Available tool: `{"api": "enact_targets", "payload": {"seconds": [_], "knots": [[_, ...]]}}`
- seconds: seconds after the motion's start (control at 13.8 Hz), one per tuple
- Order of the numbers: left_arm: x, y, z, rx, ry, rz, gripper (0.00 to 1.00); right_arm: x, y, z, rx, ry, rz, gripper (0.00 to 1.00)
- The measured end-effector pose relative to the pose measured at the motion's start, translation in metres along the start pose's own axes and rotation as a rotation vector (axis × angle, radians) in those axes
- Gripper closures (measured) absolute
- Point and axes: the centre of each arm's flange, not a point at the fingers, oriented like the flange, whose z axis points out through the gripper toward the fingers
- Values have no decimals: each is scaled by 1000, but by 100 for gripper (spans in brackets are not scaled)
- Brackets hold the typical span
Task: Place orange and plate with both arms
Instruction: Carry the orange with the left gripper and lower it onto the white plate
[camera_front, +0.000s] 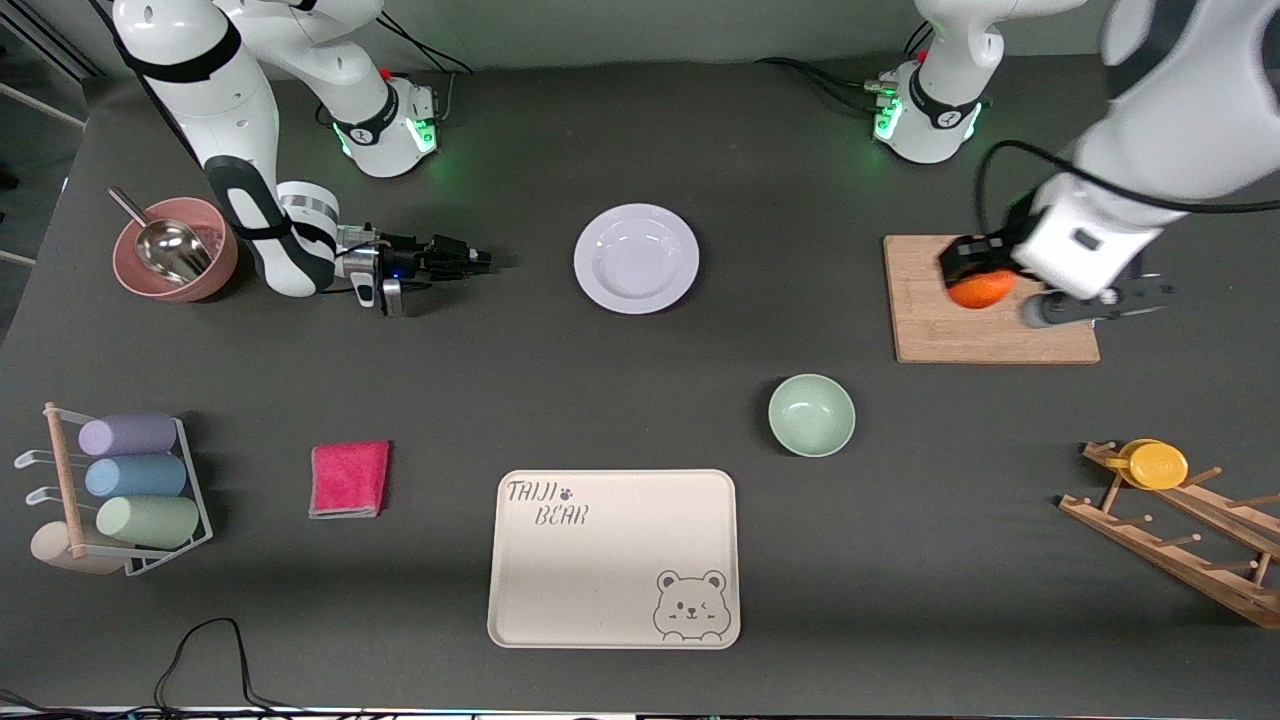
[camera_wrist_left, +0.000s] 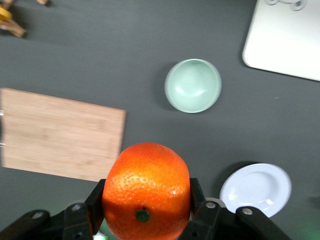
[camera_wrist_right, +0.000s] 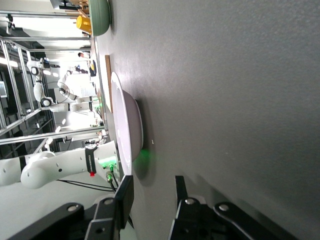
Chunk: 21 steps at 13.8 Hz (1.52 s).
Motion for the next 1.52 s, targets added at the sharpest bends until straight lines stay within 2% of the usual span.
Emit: {"api": "enact_targets", "payload": {"seconds": [0.14,0.36,0.65,1.16,1.52], "knots": [[-25,68,24,-21,0,-34,32,1,2,0,-2,-2,-6,59],[-72,158,81,-16,-39,-46,32,1,3,1,-4,-3,-9,59],[-121,231,170,-30,-61,-43,32,1,3,2,-2,-6,-34,59],[-177,246,310,-70,-32,-24,32,4,1,3,5,-8,-74,59],[-217,242,365,-48,-23,14,32,4,1,3,5,-7,-74,59]]}}
